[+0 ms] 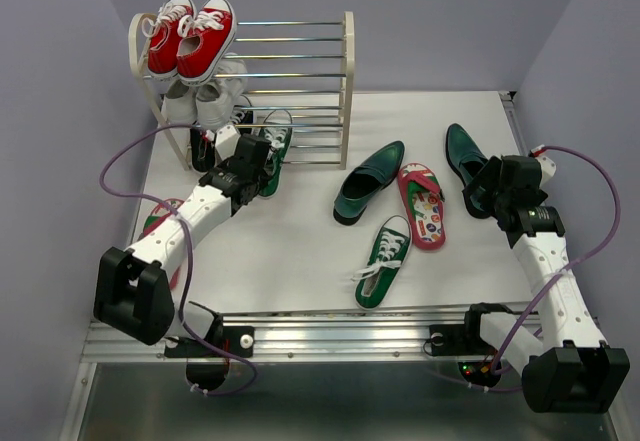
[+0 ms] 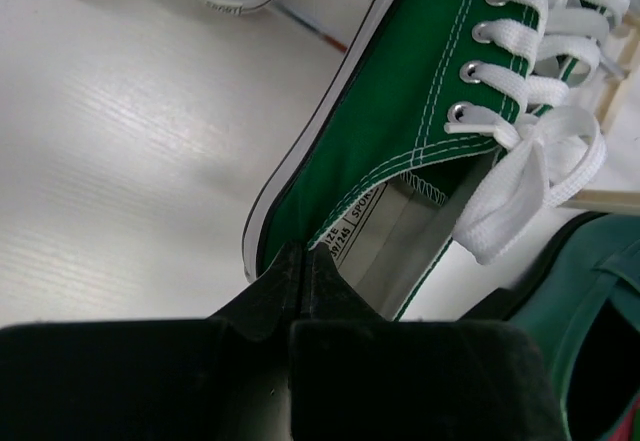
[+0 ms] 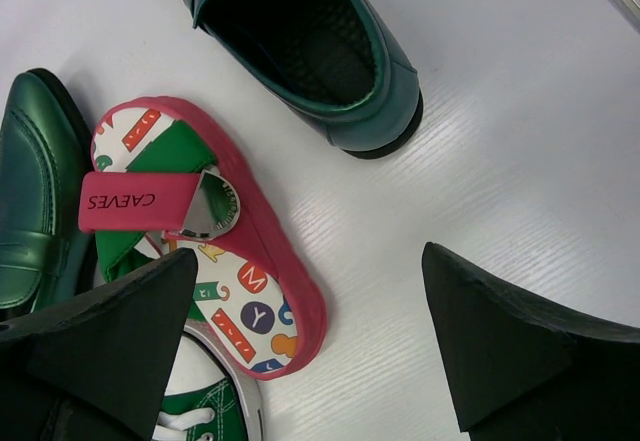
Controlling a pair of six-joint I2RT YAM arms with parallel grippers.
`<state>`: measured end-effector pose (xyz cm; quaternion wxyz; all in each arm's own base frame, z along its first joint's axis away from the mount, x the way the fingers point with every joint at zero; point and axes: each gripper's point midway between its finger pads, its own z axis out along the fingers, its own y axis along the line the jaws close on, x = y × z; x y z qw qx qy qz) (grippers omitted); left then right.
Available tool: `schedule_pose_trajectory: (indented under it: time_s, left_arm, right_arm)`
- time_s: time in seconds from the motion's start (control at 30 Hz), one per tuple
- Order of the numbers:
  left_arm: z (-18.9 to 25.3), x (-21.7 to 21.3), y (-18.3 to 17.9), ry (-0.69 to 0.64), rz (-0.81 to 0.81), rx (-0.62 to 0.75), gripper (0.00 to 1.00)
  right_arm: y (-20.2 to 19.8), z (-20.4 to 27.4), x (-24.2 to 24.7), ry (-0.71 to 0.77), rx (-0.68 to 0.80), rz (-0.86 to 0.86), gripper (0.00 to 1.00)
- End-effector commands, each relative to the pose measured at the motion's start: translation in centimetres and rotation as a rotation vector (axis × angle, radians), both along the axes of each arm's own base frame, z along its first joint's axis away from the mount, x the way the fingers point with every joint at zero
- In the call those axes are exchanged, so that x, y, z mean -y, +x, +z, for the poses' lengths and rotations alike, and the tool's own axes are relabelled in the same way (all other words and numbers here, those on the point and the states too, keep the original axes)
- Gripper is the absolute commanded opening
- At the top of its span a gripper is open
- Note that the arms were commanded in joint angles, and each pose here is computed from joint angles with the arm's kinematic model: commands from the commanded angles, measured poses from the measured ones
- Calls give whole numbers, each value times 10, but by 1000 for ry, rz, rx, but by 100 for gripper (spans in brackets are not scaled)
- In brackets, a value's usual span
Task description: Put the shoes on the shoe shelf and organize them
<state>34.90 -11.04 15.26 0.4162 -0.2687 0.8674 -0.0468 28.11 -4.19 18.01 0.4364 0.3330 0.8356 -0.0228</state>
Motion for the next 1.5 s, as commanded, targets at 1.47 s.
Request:
schedule_pose_trajectory:
  time_s: [1.47]
  left_arm:
    - [23, -3, 139, -150, 146, 242, 0]
  right_arm:
    - [6, 10, 5, -21, 41, -8, 100]
